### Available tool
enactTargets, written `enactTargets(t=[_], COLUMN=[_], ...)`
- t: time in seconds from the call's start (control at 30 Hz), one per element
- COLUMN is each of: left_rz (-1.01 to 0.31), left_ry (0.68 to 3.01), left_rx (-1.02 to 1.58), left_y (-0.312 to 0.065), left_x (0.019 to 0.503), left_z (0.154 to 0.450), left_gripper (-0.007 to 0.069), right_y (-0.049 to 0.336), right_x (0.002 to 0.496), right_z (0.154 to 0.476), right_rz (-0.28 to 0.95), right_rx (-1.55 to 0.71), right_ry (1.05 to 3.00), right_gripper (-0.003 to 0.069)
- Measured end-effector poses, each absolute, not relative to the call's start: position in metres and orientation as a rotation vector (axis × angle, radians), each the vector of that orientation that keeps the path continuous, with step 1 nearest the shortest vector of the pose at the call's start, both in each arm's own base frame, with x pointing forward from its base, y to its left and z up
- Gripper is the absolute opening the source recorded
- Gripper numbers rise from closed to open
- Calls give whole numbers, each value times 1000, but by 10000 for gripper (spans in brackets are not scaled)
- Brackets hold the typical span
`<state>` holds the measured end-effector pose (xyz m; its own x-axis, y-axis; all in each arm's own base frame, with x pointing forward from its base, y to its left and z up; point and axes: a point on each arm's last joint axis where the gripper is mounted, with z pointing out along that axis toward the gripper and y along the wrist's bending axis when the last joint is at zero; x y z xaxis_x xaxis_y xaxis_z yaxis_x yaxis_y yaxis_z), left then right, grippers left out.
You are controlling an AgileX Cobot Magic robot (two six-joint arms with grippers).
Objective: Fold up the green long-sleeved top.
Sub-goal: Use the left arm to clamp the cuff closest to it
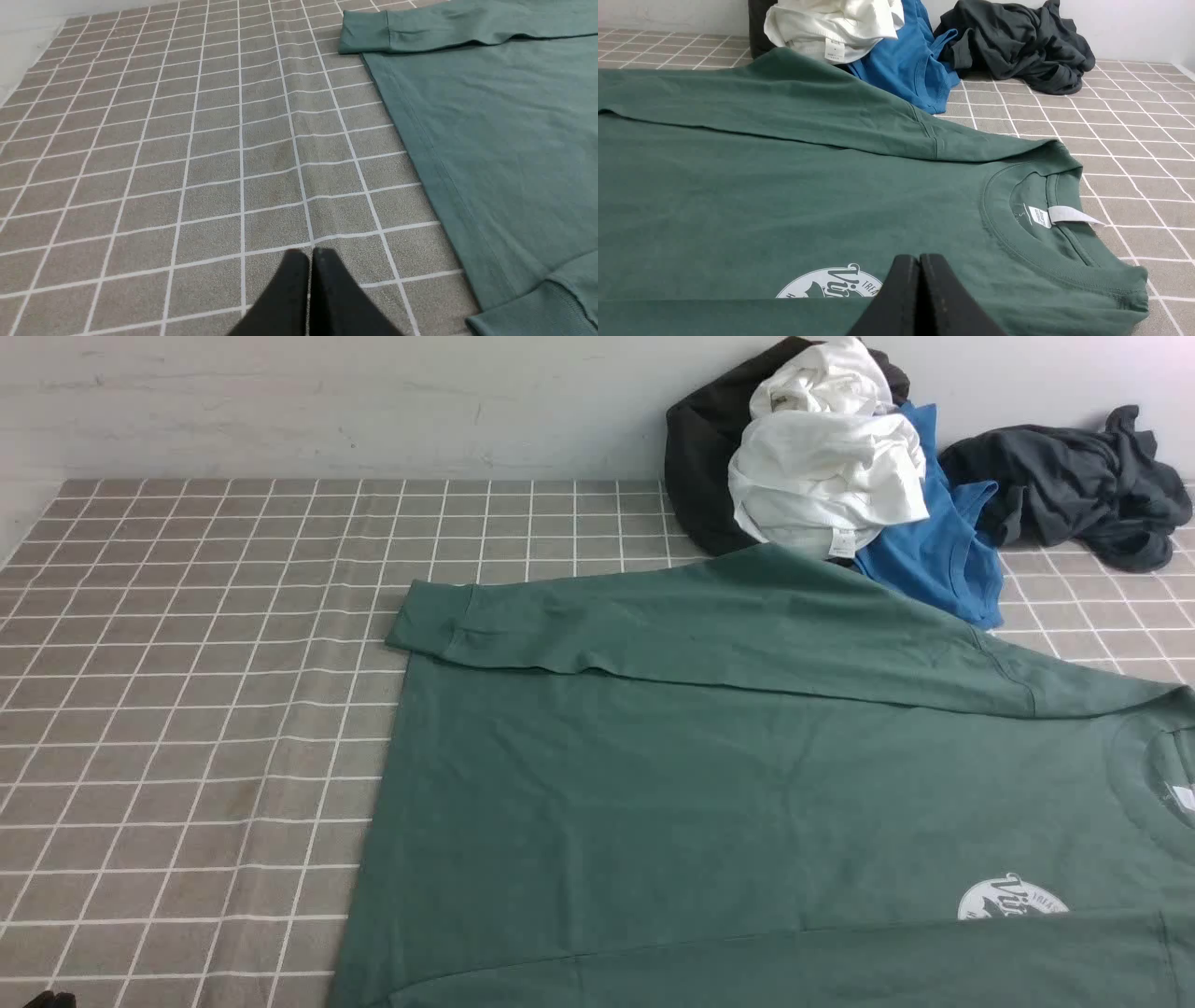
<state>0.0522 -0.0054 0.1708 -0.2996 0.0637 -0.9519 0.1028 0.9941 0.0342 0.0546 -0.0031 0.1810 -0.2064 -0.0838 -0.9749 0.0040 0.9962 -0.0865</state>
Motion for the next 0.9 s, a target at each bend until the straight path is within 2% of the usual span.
enactTargets(t=[0.7,0.9], left_rz=[-38,-38], left_ry=[1866,1859], left_rx=[119,119], left_y=[-5,-5], left_x=[52,53], left_z=[172,172], left_gripper=[-7,-7], right_y=[-3,-6], right_x=[55,55], right_z=[181,182], right_rz=[-82,-177], right_rx=[-62,-129], right_ry=[1777,1767], right_gripper=[-14,-14])
